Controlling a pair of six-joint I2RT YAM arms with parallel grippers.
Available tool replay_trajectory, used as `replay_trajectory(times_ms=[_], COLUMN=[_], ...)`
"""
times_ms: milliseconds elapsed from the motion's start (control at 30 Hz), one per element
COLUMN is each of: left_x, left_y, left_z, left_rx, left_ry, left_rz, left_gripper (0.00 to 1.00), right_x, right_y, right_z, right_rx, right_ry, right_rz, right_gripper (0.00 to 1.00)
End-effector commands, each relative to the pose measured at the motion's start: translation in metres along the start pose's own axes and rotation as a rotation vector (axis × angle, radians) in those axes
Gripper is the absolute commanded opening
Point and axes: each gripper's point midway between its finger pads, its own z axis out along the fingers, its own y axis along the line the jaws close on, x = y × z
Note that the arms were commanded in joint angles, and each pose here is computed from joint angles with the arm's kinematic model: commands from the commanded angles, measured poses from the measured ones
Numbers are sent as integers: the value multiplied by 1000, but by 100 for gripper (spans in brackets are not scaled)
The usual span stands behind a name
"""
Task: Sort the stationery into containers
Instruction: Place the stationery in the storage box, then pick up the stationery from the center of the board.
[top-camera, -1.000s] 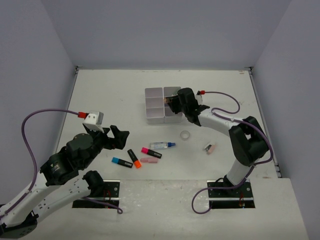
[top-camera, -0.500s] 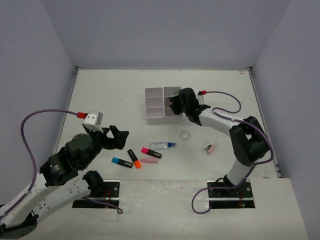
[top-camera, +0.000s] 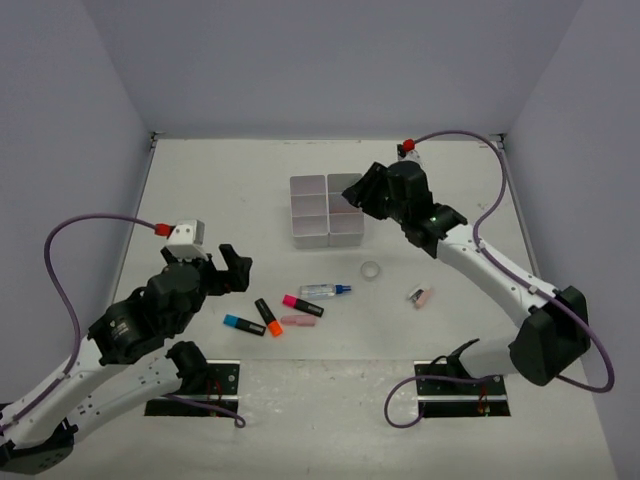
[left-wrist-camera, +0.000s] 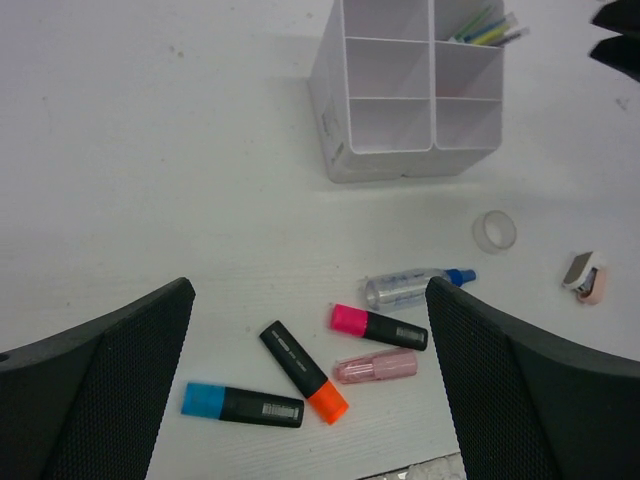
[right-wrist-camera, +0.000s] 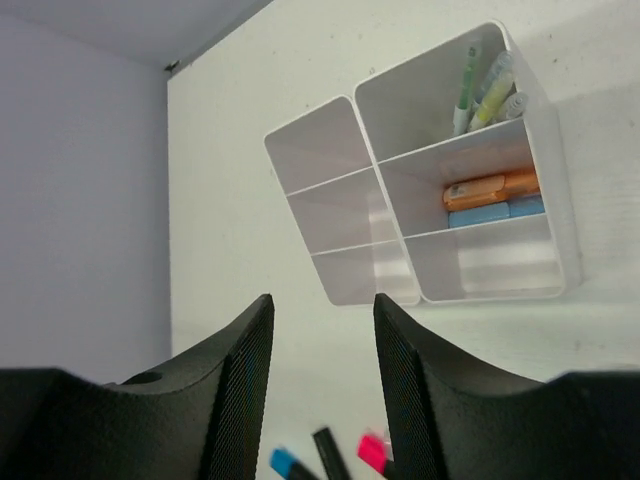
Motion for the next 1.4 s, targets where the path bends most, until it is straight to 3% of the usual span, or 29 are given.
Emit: replay_trajectory(times_ms=[0,67,233,367,633,867,1100,1367], left_x=[-5,-1,17,28,25,18,21,18], left_y=[22,28,17,5,-7,4,0,-3], left_z=[5,7,19,29,31,30,26,22], left_rx=[-180,-241,-246,-214,-174,-197,-136,-93], left_ry=[-11,7,75,123,151,159,143,121], left_rz=[-41,-55,-114,-102,-54,120,108,89], left_gripper=[100,100,100,100,100,100,100,100], right_x=[52,78,92,108,77,84,104,119], right_y=[-43,-68,-123,-124,-144,-162,-171,-193], right_z=[-44,-63,-87,-84,-74,-36,6,16], right_rx=[-14,17,245,264,497,480,506,576], right_ry=[253,354,409,462,204,322,415,452], right_rz=[-463,-566,-761,-796,-524,-335,-304,-296], right_gripper=[46,46,43,40,42,41,33,25])
